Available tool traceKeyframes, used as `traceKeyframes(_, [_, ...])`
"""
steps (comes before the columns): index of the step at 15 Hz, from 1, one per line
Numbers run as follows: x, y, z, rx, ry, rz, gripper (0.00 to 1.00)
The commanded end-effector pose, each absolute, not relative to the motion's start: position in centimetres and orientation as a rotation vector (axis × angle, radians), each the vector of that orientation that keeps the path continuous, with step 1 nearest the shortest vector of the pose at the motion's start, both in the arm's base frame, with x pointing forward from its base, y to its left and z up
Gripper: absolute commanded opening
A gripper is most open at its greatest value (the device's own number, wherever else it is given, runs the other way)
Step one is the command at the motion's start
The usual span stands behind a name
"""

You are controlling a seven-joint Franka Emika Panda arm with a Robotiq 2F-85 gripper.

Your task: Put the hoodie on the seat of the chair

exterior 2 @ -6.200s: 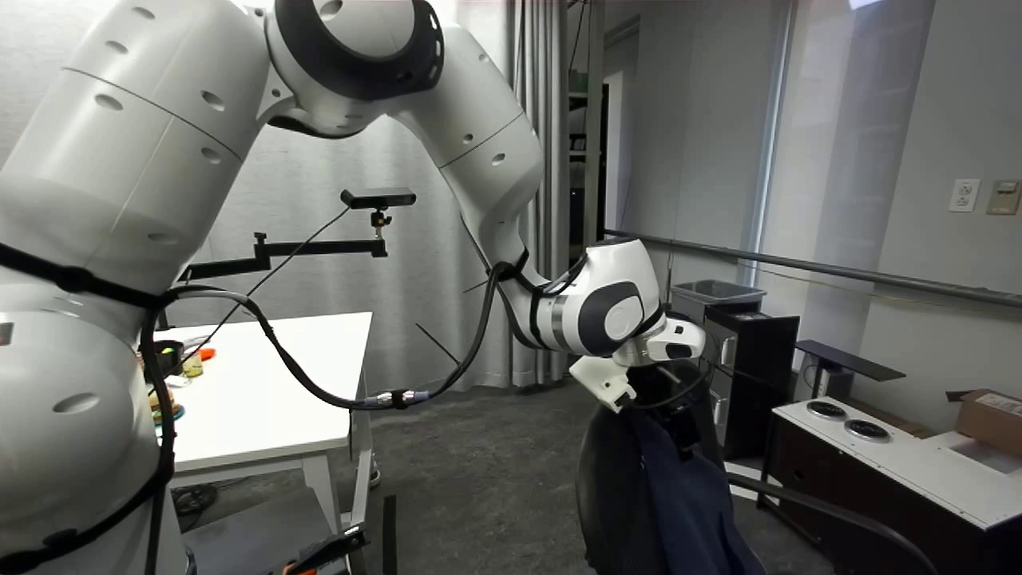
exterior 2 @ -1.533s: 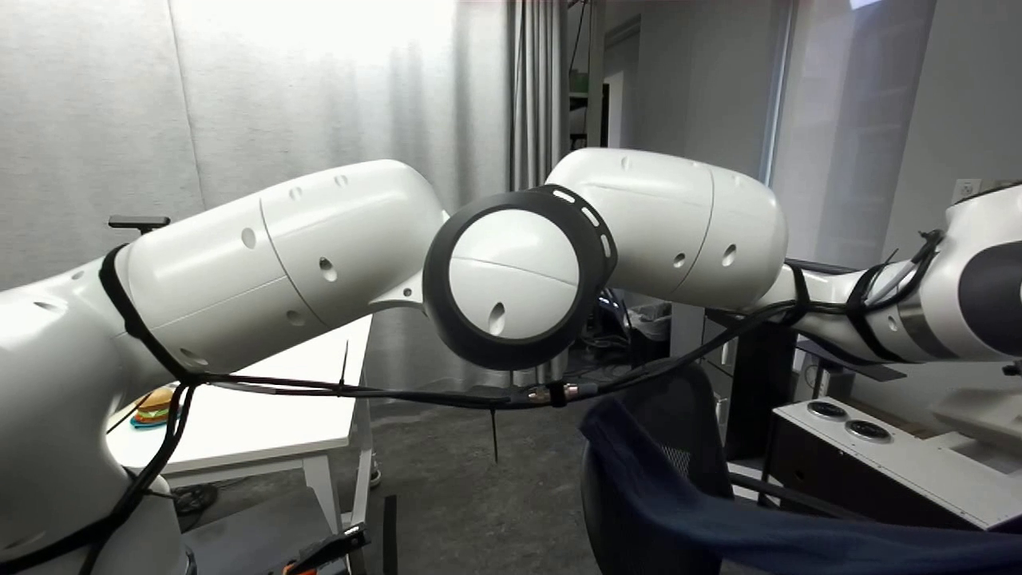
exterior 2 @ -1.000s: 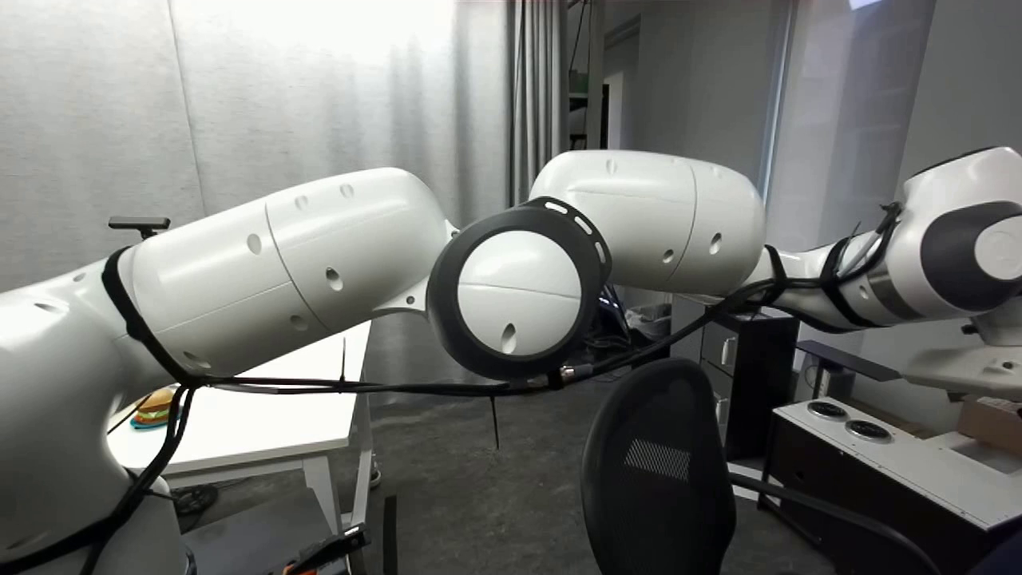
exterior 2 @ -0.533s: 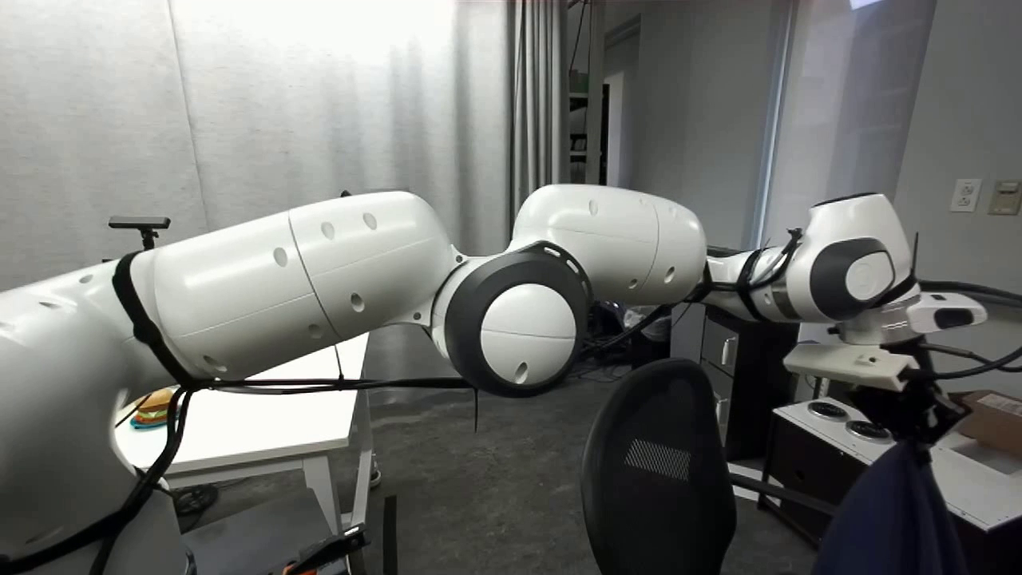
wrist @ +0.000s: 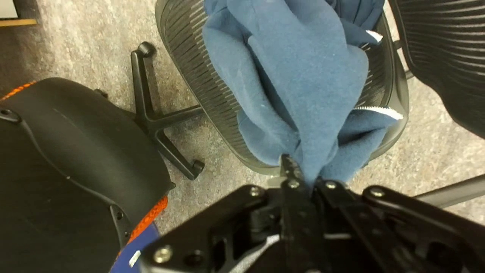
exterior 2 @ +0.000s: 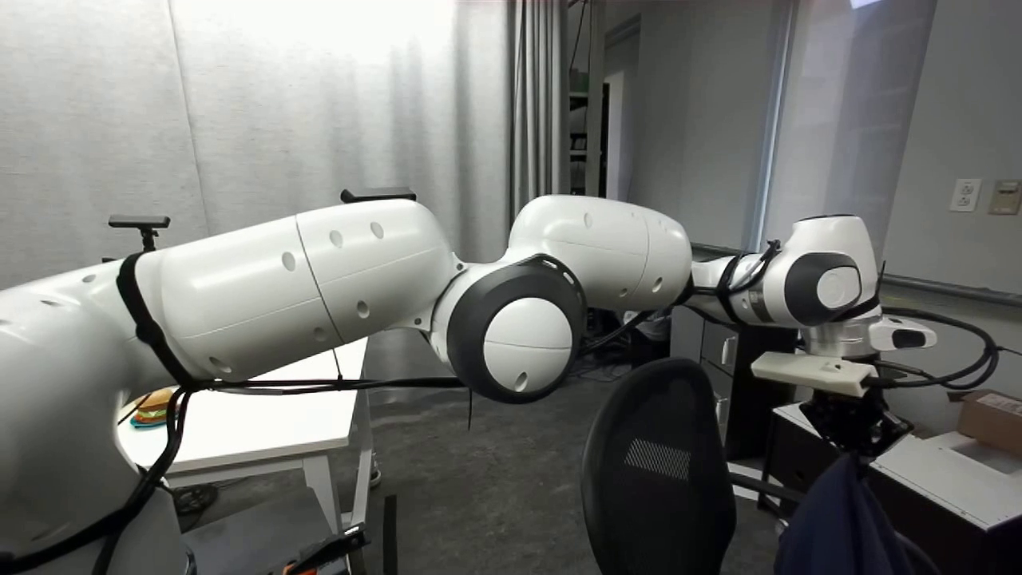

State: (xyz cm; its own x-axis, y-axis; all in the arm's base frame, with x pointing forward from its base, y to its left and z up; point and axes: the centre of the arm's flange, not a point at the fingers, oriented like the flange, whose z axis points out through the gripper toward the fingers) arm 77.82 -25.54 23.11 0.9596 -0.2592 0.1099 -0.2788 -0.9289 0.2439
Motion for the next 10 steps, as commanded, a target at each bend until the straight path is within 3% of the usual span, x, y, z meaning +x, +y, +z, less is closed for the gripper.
traceKeyframes(1, [73.2, -24.5, 24.8, 2.951, -0.364, -0.040, 0.32])
traceKeyframes(2, [77.3, -25.3, 23.2, 2.886, -0.382, 0.030, 0.13])
traceKeyframes(4, [77.0, -25.1, 23.8, 2.912, -0.369, -0.010, 0.29])
traceKeyframes(5, [77.0, -25.1, 24.0, 2.916, -0.366, -0.014, 0.32])
traceKeyframes(10, [77.0, -25.0, 24.1, 2.921, -0.364, -0.013, 0.32])
